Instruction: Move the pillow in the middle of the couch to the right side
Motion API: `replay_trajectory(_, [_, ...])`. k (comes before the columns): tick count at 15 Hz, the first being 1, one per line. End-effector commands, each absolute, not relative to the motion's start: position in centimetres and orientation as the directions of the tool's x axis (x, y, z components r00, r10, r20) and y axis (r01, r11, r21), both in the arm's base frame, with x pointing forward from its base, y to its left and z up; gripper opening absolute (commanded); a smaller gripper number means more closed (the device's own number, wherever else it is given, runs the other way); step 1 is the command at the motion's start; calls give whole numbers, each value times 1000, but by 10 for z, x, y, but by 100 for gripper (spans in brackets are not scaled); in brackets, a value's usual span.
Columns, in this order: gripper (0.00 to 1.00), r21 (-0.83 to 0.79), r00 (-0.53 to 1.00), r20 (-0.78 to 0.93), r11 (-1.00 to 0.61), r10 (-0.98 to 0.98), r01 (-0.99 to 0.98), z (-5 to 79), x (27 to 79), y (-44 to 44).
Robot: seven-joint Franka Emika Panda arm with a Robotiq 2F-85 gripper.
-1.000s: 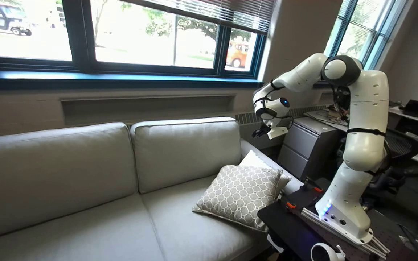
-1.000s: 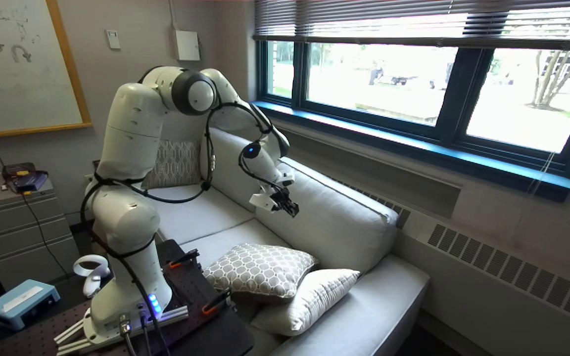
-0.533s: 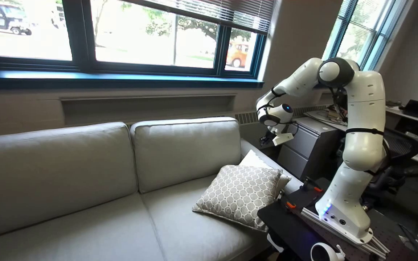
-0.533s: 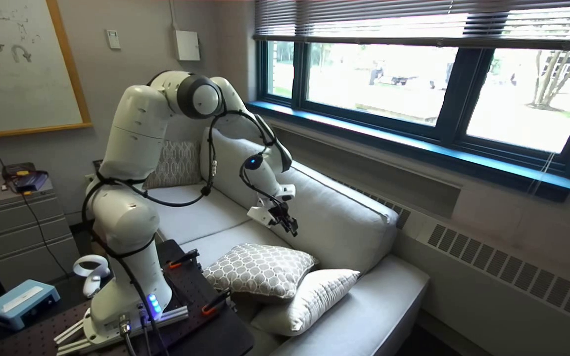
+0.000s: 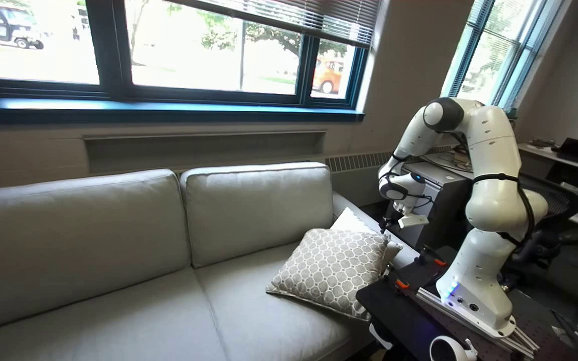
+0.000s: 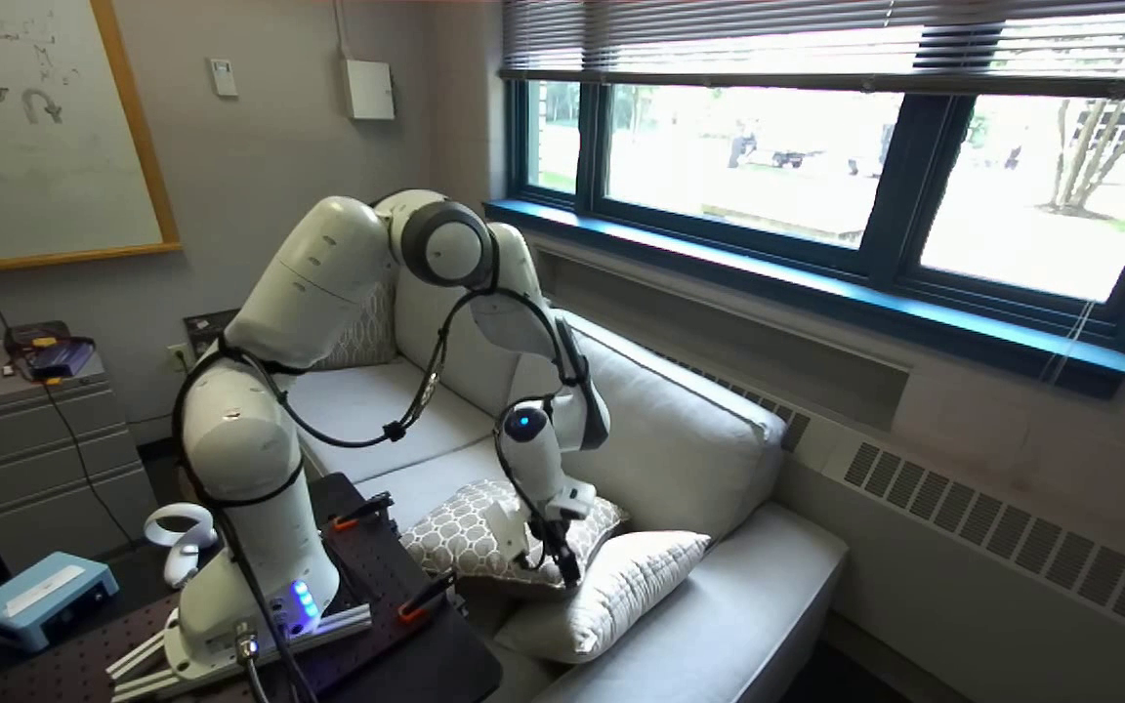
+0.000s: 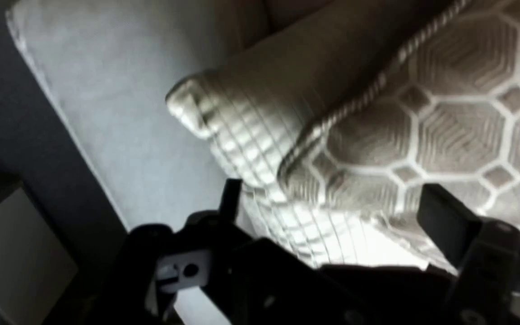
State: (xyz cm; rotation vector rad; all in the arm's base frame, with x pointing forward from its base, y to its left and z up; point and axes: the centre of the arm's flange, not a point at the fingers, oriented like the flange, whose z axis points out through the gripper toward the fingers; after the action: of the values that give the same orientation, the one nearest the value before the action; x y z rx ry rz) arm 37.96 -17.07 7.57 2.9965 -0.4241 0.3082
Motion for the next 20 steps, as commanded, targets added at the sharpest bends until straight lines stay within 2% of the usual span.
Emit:
replay_trajectory(1, [100, -100, 925, 119, -932, -360, -350, 20, 369, -189])
replay_trajectory(8, [100, -441, 888, 7, -798, -460, -410, -46, 351, -173])
replay_trajectory(9, [75, -457, 887, 14, -792, -461, -405, -47, 350, -170])
replay_trajectory(10, [75, -478, 883, 18, -780, -469, -404, -46, 353, -170])
replay_trajectory(18, [13, -523, 872, 113, -775, -477, -356, 13, 362, -160])
replay_trajectory(20, [4, -524, 871, 138, -781, -472, -341, 31, 365, -153])
